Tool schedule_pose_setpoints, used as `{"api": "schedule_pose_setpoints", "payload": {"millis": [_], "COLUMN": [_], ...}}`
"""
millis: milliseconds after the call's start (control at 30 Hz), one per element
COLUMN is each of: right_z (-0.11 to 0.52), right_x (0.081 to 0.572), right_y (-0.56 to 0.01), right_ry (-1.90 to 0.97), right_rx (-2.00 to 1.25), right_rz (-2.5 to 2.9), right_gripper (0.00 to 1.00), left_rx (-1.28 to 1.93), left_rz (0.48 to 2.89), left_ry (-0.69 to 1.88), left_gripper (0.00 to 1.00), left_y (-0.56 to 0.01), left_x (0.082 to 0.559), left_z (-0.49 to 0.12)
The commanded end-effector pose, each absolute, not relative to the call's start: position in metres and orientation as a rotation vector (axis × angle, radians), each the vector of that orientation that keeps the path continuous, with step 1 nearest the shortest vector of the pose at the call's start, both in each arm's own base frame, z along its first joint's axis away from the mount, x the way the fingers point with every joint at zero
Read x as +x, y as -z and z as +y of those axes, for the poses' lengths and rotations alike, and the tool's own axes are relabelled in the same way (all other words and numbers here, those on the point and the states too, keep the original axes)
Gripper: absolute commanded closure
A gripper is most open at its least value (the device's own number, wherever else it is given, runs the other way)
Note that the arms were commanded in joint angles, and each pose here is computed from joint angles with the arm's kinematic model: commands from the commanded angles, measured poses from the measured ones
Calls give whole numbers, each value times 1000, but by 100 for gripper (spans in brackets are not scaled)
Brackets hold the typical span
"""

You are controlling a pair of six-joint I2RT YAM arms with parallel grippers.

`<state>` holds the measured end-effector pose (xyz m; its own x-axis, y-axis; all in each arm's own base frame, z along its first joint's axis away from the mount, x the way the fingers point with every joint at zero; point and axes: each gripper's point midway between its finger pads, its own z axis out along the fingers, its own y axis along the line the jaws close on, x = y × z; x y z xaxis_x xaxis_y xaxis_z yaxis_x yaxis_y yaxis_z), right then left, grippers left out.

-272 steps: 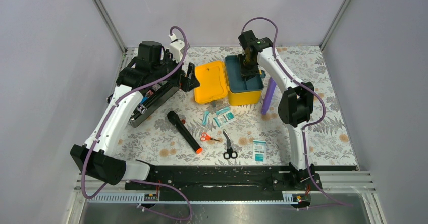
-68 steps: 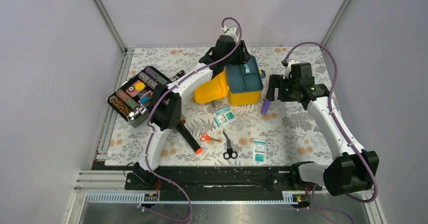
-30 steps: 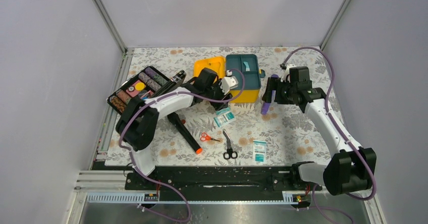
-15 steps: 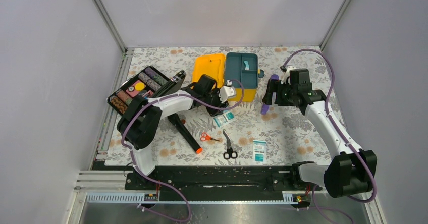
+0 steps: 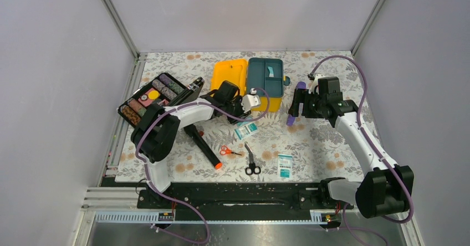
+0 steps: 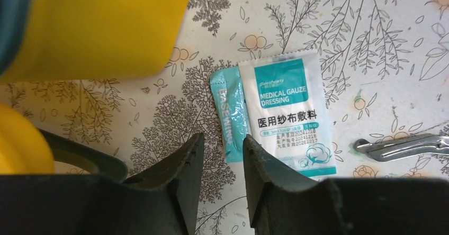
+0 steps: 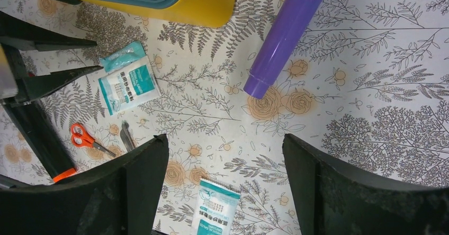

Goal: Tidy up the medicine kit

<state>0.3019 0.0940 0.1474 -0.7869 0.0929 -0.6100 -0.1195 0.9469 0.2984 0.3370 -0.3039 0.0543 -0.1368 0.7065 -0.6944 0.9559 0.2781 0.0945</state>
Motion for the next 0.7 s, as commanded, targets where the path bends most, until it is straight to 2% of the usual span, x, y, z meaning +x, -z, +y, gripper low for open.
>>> {"api": "schedule_pose_setpoints", "payload": {"millis": [0, 300, 500, 600, 667], "right_z": [93, 94, 94, 94, 95], "right_x": [303, 306, 308, 309, 309], "right_y": [-158, -158, -159, -159, -160], "right_ry": [-426, -430, -429, -430, -431], "right_rx": [-34, -35, -40, -41, -41], "right_rz": [2392, 2396, 2398, 2399, 2397], "right_gripper": [15, 15, 15, 15, 15], "left_rx": [1522, 1571, 1668, 1700, 1705], "left_rz": [1842, 1922, 1941, 1919, 1908], "left_ry": [459, 366, 341, 375, 401], "left_gripper": [67, 69, 84, 98, 100], "left_y": [-57, -37, -25, -27, -30], "left_x": [350, 356, 349, 341, 335], "left_z": [-315, -317, -314, -314, -313]}}
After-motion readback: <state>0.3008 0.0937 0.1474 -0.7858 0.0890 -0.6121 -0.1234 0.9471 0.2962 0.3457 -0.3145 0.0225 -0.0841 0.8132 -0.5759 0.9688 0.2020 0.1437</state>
